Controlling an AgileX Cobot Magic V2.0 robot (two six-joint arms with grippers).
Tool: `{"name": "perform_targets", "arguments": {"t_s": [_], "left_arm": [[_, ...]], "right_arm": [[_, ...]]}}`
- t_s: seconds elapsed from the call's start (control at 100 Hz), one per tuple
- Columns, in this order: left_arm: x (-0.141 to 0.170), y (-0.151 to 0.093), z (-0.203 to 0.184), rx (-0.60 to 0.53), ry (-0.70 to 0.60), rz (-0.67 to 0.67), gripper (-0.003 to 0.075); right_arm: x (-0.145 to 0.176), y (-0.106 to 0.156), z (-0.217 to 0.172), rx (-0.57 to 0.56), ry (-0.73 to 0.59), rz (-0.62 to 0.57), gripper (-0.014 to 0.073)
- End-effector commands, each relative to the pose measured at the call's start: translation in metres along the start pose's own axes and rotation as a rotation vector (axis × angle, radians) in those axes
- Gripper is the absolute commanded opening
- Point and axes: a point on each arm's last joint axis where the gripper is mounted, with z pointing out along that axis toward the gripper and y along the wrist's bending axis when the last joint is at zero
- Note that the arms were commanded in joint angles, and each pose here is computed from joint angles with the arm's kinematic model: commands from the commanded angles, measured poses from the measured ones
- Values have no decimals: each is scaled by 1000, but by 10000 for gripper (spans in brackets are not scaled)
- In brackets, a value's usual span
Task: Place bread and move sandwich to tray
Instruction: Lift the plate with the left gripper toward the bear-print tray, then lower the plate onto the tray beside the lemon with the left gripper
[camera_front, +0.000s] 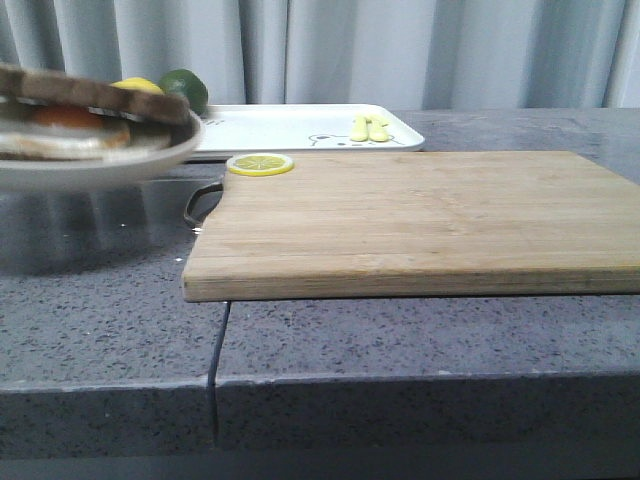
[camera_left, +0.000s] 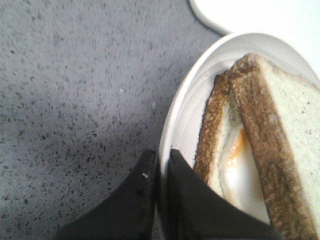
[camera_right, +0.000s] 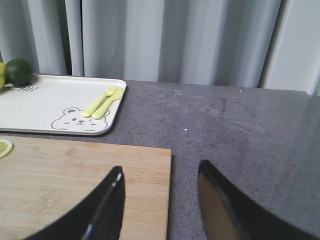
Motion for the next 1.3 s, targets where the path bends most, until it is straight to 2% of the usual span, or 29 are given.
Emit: {"name": "perform_targets", "arguments": {"t_s": [0.0,0.23,0.4,0.63,0.94,1.29], "left_arm": [[-15,-11,-22,91,-140,-65,-19],[-29,-20,-26,130,-177,-99,-19],[-49,-31,-14,140,-165,-112,-19],[-70,-57,22,161,-100,-41,-19],[-107,-87,73,195,-56,-21,-19],[-141,-116,120,296,31,9,-19]], "right_arm": [[-15,-2,-2,21,-98,-8,353],[-15,-2,-2,21,-98,-8,353],[-15,-2,-2,21,-98,-8,353],[-15,-2,-2,21,-98,-8,353],[-15,-2,-2,21,-98,-8,353],[-15,-2,-2,21,-98,-8,353]]}}
